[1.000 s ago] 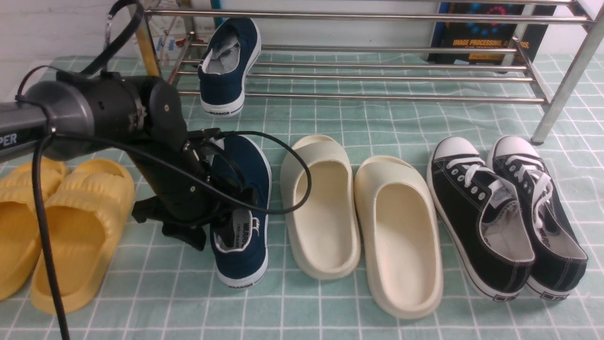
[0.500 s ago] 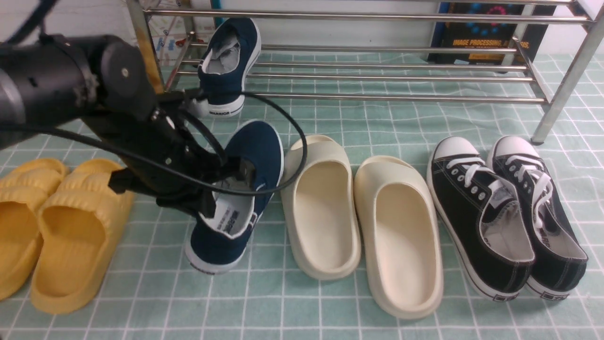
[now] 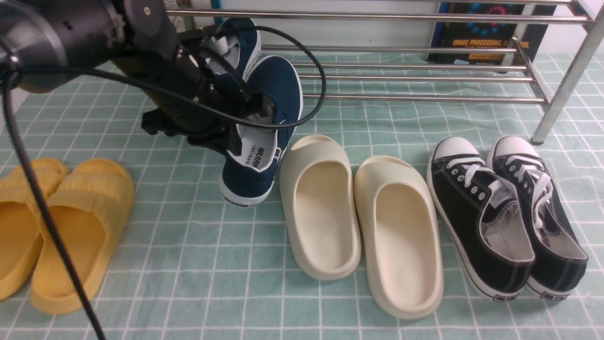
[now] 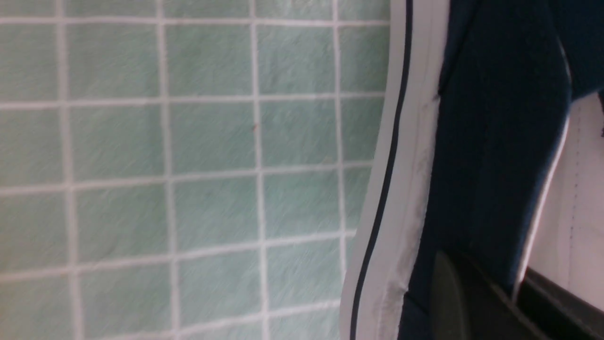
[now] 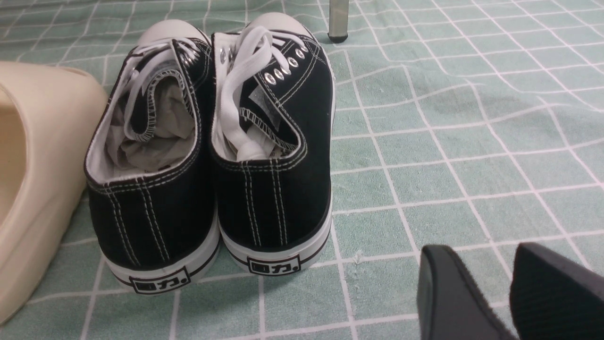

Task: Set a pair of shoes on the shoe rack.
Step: Use the left arm to put a shoe into the shoe rack

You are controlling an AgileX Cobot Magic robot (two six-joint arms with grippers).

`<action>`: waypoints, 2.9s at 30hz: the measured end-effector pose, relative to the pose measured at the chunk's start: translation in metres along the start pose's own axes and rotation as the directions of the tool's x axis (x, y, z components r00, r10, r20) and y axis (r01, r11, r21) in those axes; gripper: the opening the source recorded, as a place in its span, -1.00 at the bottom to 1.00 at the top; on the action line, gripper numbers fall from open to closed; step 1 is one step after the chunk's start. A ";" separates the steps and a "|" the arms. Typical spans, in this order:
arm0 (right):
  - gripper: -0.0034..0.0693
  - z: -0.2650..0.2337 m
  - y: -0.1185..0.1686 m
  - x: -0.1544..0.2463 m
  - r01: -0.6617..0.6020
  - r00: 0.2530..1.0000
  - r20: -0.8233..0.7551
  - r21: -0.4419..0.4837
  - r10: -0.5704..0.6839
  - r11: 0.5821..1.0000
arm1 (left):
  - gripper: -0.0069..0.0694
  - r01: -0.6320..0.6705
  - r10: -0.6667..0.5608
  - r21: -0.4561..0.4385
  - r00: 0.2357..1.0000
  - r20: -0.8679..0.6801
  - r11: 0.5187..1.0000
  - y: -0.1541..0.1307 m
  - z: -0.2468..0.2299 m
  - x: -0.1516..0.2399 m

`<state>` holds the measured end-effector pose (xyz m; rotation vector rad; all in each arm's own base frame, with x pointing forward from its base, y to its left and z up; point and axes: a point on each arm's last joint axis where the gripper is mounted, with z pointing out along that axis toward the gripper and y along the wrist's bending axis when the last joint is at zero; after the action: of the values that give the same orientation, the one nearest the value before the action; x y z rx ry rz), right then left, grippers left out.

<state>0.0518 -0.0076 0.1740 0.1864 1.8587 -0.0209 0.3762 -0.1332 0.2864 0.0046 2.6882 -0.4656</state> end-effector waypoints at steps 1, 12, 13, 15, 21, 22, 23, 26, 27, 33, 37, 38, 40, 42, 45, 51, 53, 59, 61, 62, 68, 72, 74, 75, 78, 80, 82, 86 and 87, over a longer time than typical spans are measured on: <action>-0.25 0.000 0.000 0.000 0.000 1.000 0.000 0.000 0.000 1.000 | -0.82 0.002 -0.002 0.003 1.000 0.001 1.000 0.000 0.001 -0.001; -0.25 0.000 0.000 0.000 0.000 1.000 0.000 -0.001 0.000 1.000 | -0.82 0.067 -0.075 0.070 0.991 0.115 0.995 -0.003 0.033 -0.058; -0.25 0.000 0.000 0.000 0.000 1.000 0.000 -0.001 0.000 1.000 | -0.82 0.072 -0.080 0.069 0.989 0.121 0.995 -0.002 0.036 -0.062; -0.25 0.000 0.000 0.000 0.000 1.000 0.000 -0.001 0.000 1.000 | -0.82 0.079 -0.088 0.069 0.987 0.132 0.994 0.002 0.043 -0.068; -0.25 0.000 0.000 0.000 0.000 1.000 0.000 -0.001 0.000 1.000 | -0.82 0.087 -0.101 0.085 0.979 0.176 0.993 0.004 0.062 -0.082; -0.25 0.000 0.000 0.000 0.000 1.000 0.000 -0.001 0.000 1.000 | -0.82 0.089 -0.104 0.088 0.978 0.180 0.992 0.004 0.063 -0.083; -0.25 0.000 0.000 0.000 0.000 1.000 0.000 -0.001 0.000 1.000 | -0.81 0.088 -0.104 0.091 0.977 0.184 0.992 0.003 0.064 -0.084; -0.25 0.000 0.000 0.000 0.000 1.000 0.000 -0.001 0.000 1.000 | -0.79 0.083 -0.101 0.094 0.974 0.204 0.992 0.004 0.065 -0.086; -0.25 0.000 0.000 0.000 0.000 1.000 0.000 -0.001 0.000 1.000 | -0.78 0.081 -0.100 0.096 0.972 0.215 0.992 0.003 0.065 -0.087; -0.25 0.000 0.000 0.000 0.000 1.000 0.000 -0.001 0.000 1.000 | -0.61 0.066 -0.090 0.095 0.957 0.275 0.993 0.004 0.064 -0.093; -0.25 0.000 0.000 0.000 0.000 1.000 0.000 -0.001 0.000 1.000 | -0.47 0.053 -0.076 0.085 0.952 0.295 0.995 0.004 0.063 -0.095; -0.25 0.000 0.000 0.000 0.000 1.000 0.000 -0.001 0.000 1.000 | -0.43 0.049 -0.071 0.081 0.951 0.300 0.995 0.004 0.062 -0.096; -0.25 0.000 0.000 0.000 0.000 1.000 0.000 -0.001 0.000 1.000 | -0.35 0.044 -0.064 0.074 0.952 0.299 0.996 0.004 0.062 -0.096; -0.25 0.000 0.000 0.000 0.000 1.000 0.000 -0.001 0.000 1.000 | -0.28 0.042 -0.060 0.069 0.956 0.286 0.997 0.004 0.060 -0.095; -0.25 0.000 0.000 0.000 0.000 1.000 0.000 -0.001 0.000 1.000 | -0.20 0.031 -0.046 0.058 0.961 0.271 0.998 0.002 0.050 -0.093; -0.25 0.000 0.000 0.000 0.000 1.000 0.000 -0.001 0.000 1.000 | -0.23 -0.034 0.023 0.023 0.935 0.354 0.999 -0.008 -0.017 -0.093; -0.25 0.000 0.000 0.000 0.000 1.000 0.000 -0.001 0.000 1.000 | -0.27 -0.055 0.050 0.003 0.923 0.382 0.998 -0.012 -0.041 -0.092; -0.25 0.000 0.000 0.000 0.000 1.000 0.000 -0.001 0.000 1.000 | -0.52 -0.096 0.107 -0.048 0.927 0.359 0.994 -0.016 -0.088 -0.078; -0.25 0.000 0.000 0.000 0.000 1.000 0.000 -0.001 0.000 1.000 | -0.70 -0.122 0.137 -0.072 0.951 0.278 0.990 -0.014 -0.089 -0.070; -0.25 0.000 0.000 0.000 0.000 1.000 0.000 -0.001 0.000 1.000 | -0.80 -0.133 0.148 -0.078 0.964 0.222 0.988 -0.011 -0.082 -0.064; -0.25 0.000 0.000 0.000 0.000 1.000 0.000 -0.001 0.000 1.000 | -0.85 -0.152 0.153 -0.046 0.988 0.018 0.987 0.001 -0.021 -0.028; -0.25 0.000 0.000 0.000 0.000 1.000 0.000 -0.001 0.000 1.000 | -0.85 -0.202 0.202 -0.023 0.979 0.011 0.979 -0.012 0.026 0.001; -0.25 0.000 0.000 0.000 0.000 1.000 0.000 -0.001 0.000 1.000 | -0.85 -0.236 0.236 -0.009 0.971 0.043 0.972 -0.023 0.044 0.007; -0.25 0.000 0.000 0.000 0.000 1.000 0.000 -0.001 0.000 1.000 | -0.85 -0.242 0.242 -0.005 0.968 0.061 0.970 -0.026 0.048 0.005; -0.25 0.000 0.000 0.000 0.000 1.000 0.000 -0.001 0.000 1.000 | -0.85 -0.242 0.241 -0.006 0.962 0.126 0.970 -0.031 0.061 -0.001; -0.25 0.000 0.000 0.000 0.000 1.000 0.000 -0.001 0.000 1.000 | -0.85 -0.233 0.233 -0.019 0.962 0.139 0.972 -0.030 0.068 -0.007; -0.25 0.000 0.000 0.000 0.000 1.000 0.000 -0.001 0.000 1.000 | -0.85 -0.223 0.227 -0.045 0.961 0.157 0.974 -0.027 0.074 -0.016; -0.25 0.000 0.000 0.000 0.000 1.000 0.000 -0.001 0.000 1.000 | -0.85 -0.193 0.209 -0.109 0.963 0.168 0.975 -0.024 0.078 -0.038; -0.25 0.000 0.000 0.000 0.000 1.000 0.000 -0.001 0.000 1.000 | -0.85 -0.195 0.212 -0.113 0.962 0.171 0.974 -0.024 0.078 -0.040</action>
<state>0.0518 -0.0076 0.1740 0.1857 1.8588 -0.0204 0.4419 -0.1787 0.2427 0.2007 2.4931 -0.2603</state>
